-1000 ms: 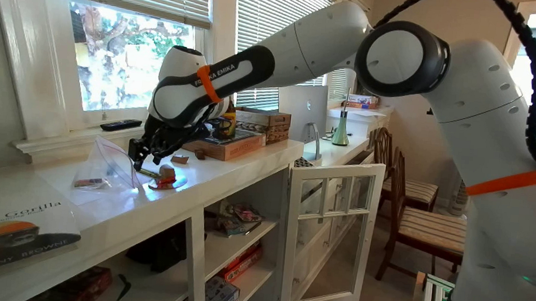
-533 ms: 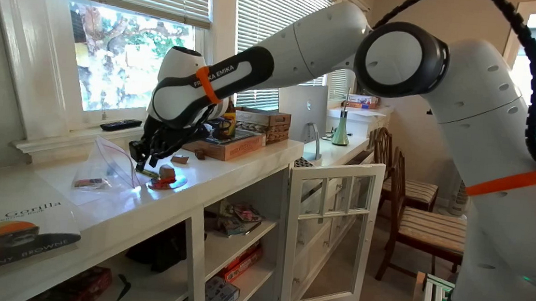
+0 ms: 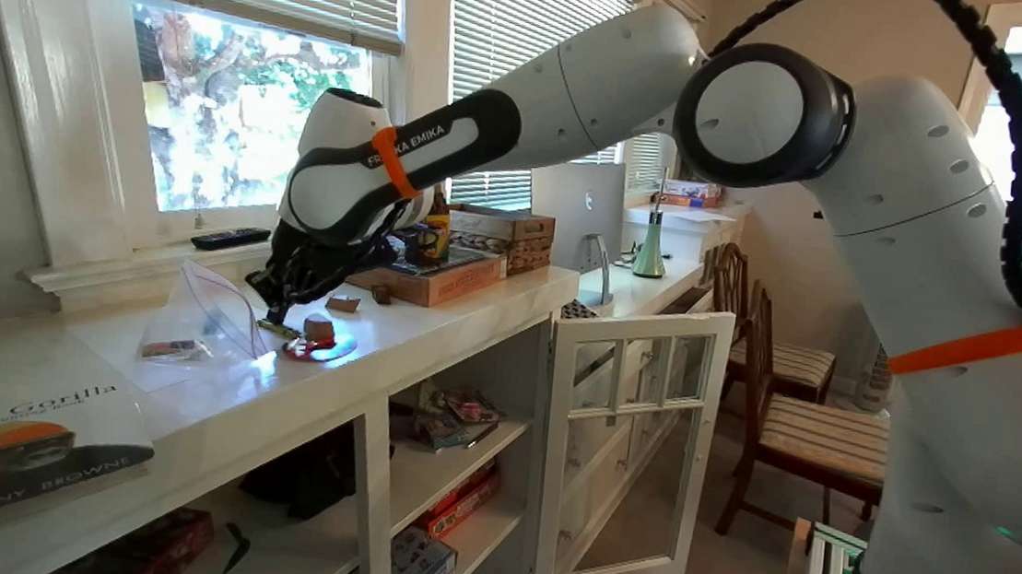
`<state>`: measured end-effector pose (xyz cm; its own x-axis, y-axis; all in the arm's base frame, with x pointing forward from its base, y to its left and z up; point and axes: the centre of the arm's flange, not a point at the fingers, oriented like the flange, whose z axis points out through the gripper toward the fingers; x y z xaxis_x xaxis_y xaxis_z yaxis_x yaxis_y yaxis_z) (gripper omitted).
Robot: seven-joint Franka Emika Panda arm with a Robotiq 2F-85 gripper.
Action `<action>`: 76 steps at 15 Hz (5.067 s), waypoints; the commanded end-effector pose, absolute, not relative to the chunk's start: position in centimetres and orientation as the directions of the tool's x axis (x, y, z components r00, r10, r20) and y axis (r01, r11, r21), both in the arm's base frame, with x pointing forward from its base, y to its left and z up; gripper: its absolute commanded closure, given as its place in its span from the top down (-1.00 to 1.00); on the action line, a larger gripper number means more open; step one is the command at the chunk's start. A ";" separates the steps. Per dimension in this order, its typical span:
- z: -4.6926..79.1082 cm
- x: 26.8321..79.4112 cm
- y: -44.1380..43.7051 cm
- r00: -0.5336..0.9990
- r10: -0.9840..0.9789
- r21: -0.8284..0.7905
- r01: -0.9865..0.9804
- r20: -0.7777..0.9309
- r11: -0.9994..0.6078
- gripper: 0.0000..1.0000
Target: Put the crayons inside the plastic
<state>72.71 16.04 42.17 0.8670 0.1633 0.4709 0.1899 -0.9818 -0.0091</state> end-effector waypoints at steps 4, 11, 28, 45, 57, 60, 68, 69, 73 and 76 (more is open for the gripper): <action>42.1 72.9 16.5 0.863 0.157 -0.005 0.181 0.481 -0.983 -1.00; 42.1 72.8 16.9 0.858 0.174 0.009 0.194 0.483 -0.981 -0.70; 42.1 72.3 15.9 0.859 0.176 0.029 0.185 0.480 -0.982 -0.70; 40.7 72.0 16.0 0.870 0.186 0.031 0.194 0.456 -0.981 -0.21; 40.8 72.0 16.1 0.871 0.181 0.024 0.192 0.456 -0.981 -0.95; 41.8 71.8 16.3 0.866 0.179 0.021 0.191 0.466 -0.981 -0.95; 47.5 69.7 17.3 0.829 0.214 0.044 0.224 0.516 -0.974 -0.95; 48.2 69.3 17.4 0.826 0.221 0.043 0.232 0.519 -0.972 -0.95; 50.7 67.4 18.3 0.809 0.267 0.026 0.298 0.524 -0.954 -0.95; 52.1 65.9 19.9 0.804 0.309 0.010 0.353 0.508 -0.936 -0.95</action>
<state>68.56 19.57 51.25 0.7965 0.2676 0.5422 0.3019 -0.9530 0.0269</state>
